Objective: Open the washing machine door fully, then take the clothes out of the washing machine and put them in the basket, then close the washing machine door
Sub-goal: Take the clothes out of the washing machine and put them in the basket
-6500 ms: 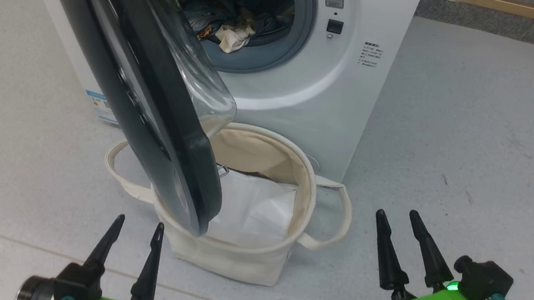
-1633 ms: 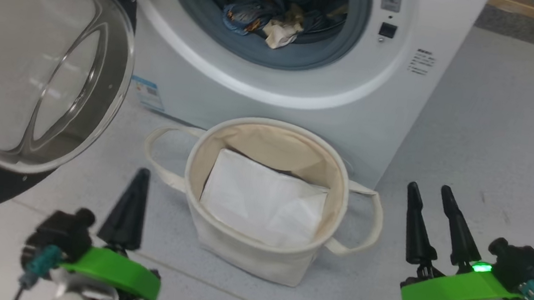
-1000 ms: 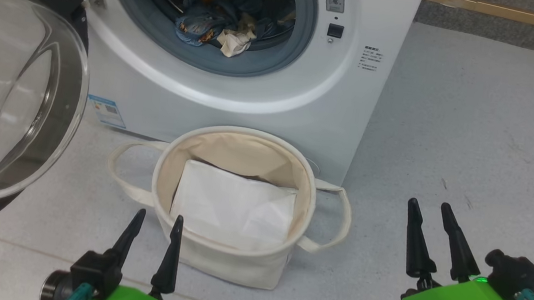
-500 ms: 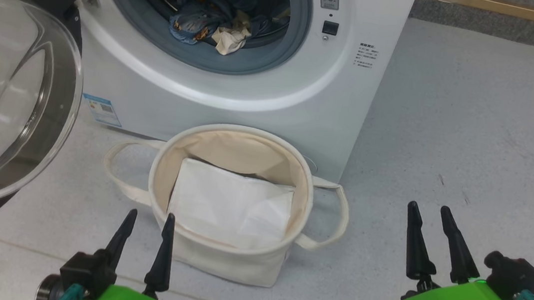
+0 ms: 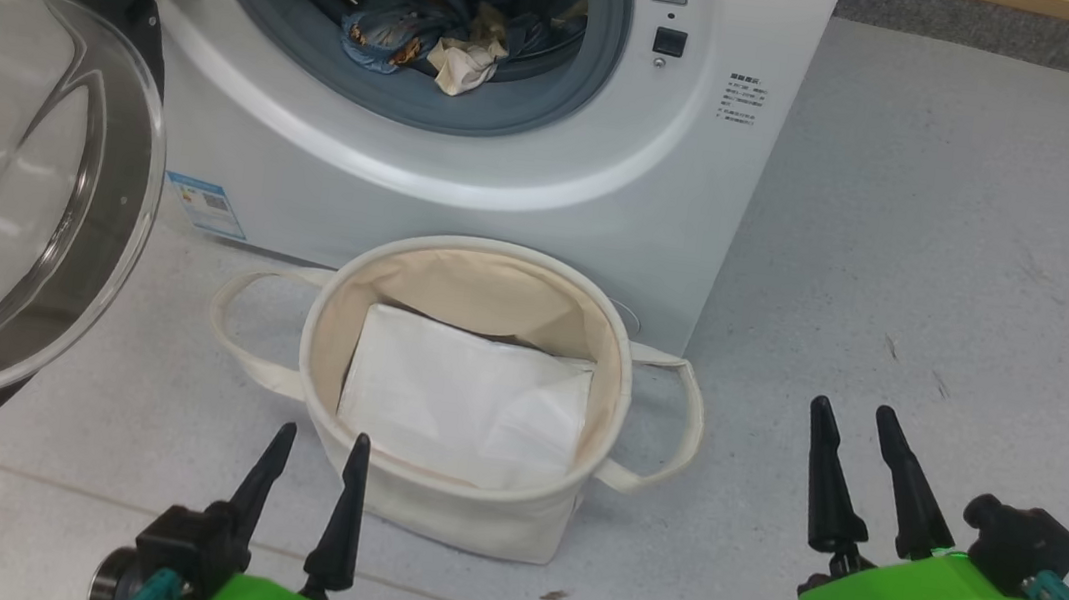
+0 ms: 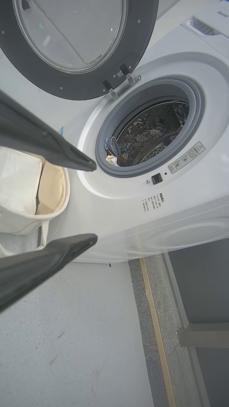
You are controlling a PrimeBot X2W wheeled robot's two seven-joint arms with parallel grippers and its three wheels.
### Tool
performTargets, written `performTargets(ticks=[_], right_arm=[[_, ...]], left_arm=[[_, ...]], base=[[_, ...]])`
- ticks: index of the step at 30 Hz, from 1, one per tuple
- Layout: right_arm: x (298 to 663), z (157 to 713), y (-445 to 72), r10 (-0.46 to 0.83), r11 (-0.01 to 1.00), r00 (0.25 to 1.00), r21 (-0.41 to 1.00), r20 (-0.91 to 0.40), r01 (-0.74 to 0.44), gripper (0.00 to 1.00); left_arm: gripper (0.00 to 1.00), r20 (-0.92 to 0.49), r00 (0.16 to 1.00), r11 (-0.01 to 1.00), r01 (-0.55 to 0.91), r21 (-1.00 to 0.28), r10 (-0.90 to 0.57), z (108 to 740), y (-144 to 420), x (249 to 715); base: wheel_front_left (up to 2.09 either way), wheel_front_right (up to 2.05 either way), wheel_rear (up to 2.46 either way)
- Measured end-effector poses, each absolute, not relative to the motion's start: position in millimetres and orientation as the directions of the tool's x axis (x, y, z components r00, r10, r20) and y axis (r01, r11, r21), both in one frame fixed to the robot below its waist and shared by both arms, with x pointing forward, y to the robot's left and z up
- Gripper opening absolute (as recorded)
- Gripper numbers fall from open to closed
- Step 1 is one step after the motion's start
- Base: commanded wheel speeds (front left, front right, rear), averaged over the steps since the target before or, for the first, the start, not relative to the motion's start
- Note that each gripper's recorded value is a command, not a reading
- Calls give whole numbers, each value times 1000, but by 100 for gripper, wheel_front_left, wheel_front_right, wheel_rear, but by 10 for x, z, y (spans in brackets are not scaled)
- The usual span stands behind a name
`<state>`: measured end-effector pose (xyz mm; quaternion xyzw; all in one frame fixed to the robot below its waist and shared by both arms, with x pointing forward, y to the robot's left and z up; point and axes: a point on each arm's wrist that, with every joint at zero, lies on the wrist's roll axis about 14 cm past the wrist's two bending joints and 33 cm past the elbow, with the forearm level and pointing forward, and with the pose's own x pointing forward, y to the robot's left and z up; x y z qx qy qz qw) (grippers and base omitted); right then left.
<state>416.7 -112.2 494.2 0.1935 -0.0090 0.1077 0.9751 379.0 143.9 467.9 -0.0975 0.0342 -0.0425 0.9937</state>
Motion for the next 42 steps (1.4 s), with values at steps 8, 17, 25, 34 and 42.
performTargets(ticks=[8, 17, 25, 34, 42], right_arm=[[4162, 4933, -1089, 214, 899, 975, 379, 56, -219, 100], [4164, 4928, -1056, 221, 894, 974, 387, 55, -225, 100], [4184, 4920, -1010, 234, 890, 971, 391, 54, -236, 100], [4212, 4930, -969, 245, 887, 968, 390, 58, -248, 100], [4206, 4928, -953, 252, 886, 966, 388, 60, -255, 100]], left_arm=[[100, -60, 993, 977, 85, -193, -99, 4679, 1422, 3781], [100, -57, 989, 976, 121, -181, -134, 4686, 1337, 3756], [100, -44, 986, 974, 154, -167, -163, 4713, 1280, 3750], [100, -32, 986, 974, 157, -164, -165, 4734, 1281, 3770], [100, -42, 987, 977, 148, -154, -156, 4701, 1308, 3815]], base=[[118, -132, 15], [197, -213, 16], [129, -129, 0], [23, -23, 0], [0, 0, 0]])
